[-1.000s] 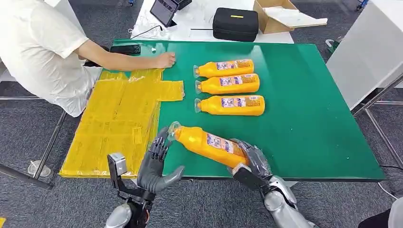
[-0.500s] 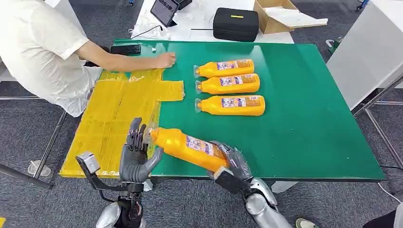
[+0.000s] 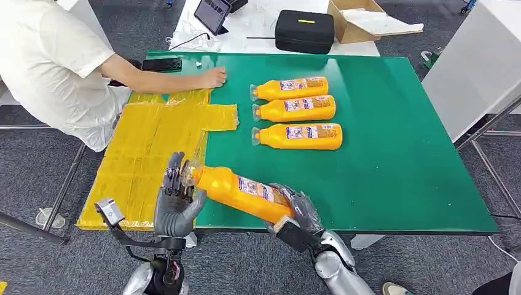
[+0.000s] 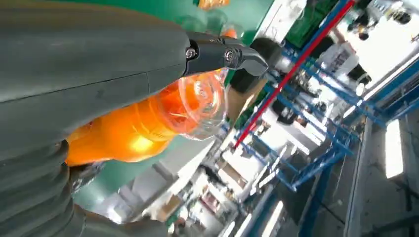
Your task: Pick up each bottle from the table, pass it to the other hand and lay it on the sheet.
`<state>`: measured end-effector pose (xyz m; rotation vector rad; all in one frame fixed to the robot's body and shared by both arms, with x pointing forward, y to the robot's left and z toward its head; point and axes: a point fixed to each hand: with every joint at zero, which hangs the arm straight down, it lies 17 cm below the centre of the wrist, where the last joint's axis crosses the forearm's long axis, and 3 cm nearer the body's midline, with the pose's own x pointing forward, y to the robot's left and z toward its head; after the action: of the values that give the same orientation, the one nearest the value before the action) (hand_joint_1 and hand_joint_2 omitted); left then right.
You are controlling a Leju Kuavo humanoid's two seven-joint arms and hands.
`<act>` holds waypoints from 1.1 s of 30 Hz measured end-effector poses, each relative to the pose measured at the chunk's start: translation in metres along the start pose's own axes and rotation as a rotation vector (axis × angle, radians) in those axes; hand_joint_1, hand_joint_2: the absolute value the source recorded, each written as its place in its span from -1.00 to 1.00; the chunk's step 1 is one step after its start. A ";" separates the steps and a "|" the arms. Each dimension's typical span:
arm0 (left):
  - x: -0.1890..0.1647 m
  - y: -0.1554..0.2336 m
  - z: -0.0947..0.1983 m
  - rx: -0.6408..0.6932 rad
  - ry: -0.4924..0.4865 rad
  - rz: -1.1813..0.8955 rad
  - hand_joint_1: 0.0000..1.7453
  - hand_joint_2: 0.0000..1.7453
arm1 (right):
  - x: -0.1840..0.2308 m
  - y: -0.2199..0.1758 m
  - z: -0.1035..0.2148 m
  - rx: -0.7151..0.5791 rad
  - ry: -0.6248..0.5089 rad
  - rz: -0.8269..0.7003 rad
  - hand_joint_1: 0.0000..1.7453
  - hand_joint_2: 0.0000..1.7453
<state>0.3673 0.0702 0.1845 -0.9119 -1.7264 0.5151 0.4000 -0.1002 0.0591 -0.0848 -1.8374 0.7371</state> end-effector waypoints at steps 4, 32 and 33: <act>-0.010 -0.012 0.004 -0.060 0.047 0.084 -1.00 1.00 | 0.009 -0.002 -0.007 -0.014 -0.031 -0.015 1.00 1.00; -0.051 0.004 -0.007 -0.024 0.132 0.072 -1.00 1.00 | 0.076 0.047 -0.031 0.093 -0.191 -0.061 0.64 1.00; -0.050 0.004 -0.007 -0.025 0.125 0.069 -1.00 1.00 | 0.076 0.048 -0.032 0.095 -0.189 -0.064 0.64 1.00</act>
<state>0.3820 0.0328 0.1537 -1.0030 -1.5957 0.4726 0.3840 -0.0177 0.1033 0.1090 -1.9706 0.8086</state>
